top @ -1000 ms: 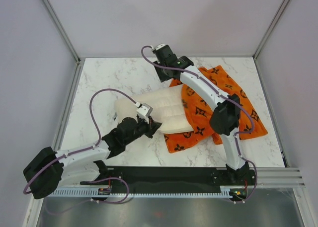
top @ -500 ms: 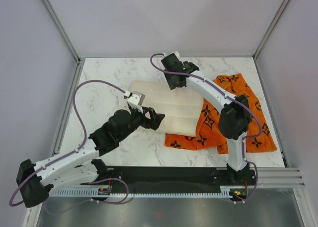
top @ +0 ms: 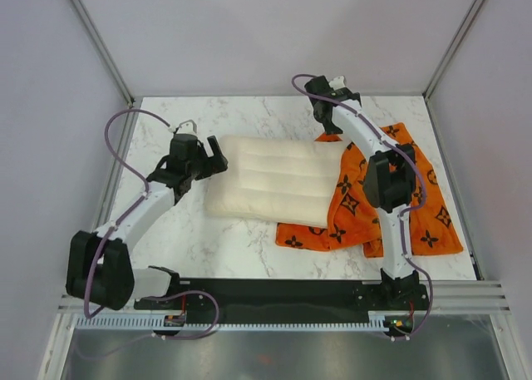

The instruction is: Put the pillow into the pillowcase

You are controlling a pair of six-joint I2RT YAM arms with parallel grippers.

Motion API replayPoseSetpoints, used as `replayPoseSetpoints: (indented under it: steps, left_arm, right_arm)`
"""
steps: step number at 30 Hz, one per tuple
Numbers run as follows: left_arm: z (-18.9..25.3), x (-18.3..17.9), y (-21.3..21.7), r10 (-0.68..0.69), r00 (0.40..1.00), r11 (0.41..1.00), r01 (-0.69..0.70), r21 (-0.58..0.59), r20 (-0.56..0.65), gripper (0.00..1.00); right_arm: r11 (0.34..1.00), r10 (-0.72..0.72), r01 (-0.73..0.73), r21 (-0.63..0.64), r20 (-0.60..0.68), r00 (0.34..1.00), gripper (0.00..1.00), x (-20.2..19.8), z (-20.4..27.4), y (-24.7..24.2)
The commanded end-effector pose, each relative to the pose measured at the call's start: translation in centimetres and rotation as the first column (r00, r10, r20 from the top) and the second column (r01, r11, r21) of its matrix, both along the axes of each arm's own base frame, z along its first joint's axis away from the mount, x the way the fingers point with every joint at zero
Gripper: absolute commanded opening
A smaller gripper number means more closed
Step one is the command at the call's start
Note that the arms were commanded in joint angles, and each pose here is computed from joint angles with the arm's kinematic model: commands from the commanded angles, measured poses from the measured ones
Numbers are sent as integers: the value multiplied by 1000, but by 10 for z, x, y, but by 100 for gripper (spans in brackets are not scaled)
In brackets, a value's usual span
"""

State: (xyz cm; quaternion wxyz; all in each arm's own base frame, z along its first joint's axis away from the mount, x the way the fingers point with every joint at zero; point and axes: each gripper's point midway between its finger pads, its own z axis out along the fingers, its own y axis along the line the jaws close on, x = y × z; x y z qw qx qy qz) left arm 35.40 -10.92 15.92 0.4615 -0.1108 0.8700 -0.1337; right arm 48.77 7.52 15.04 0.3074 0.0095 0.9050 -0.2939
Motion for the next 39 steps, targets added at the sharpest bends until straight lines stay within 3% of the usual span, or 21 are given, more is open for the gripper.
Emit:
replayPoseSetpoints:
  steps: [1,8,10,11,12,14,15,20,26,30,34,39]
  left_arm:
    - [-19,21,-24,-95,992,988,84,-131,-85,100]
    - [-41,39,-35,-144,983,980,126,-157,-109,99]
    - [-47,42,-37,-157,980,978,137,-160,-119,98]
    - [-48,44,-39,-164,979,976,144,-161,-119,98]
    - [-53,46,-40,-170,977,976,148,-162,-132,97]
    - [-53,52,-42,-187,974,973,166,-162,-124,92]
    - [-62,53,-45,-204,968,969,179,-169,-144,90]
    - [-67,61,-70,-313,946,926,284,-249,-88,70]
    - [-69,56,-99,-425,905,862,396,-318,-26,56]
    - [-58,52,-109,-438,899,858,422,-291,12,51]
    - [-47,27,-115,-412,910,873,405,-271,34,50]
    - [-11,-6,-107,-276,950,928,302,-219,143,50]
  right_arm:
    - [994,-77,76,-80,-8,997,83,2,0,-20]
    - [982,-151,135,-131,-119,981,83,-2,-41,-58]
    - [979,-168,150,-137,-129,977,75,2,-52,-64]
    - [979,-168,150,-136,-133,977,68,6,-57,-65]
    - [981,-164,146,-129,-133,978,43,9,-60,-64]
    - [989,-138,129,-78,-126,982,19,20,-64,-54]
    - [992,-116,110,-59,-115,987,0,26,-61,-46]
    - [996,65,-61,70,-70,995,0,42,-62,17]
    - [880,377,-348,323,-32,925,0,28,-62,141]
    - [733,528,-456,504,0,849,0,-2,-51,210]
    - [652,567,-486,582,53,822,0,-16,-28,239]
    - [559,590,-545,625,163,791,0,-29,23,267]
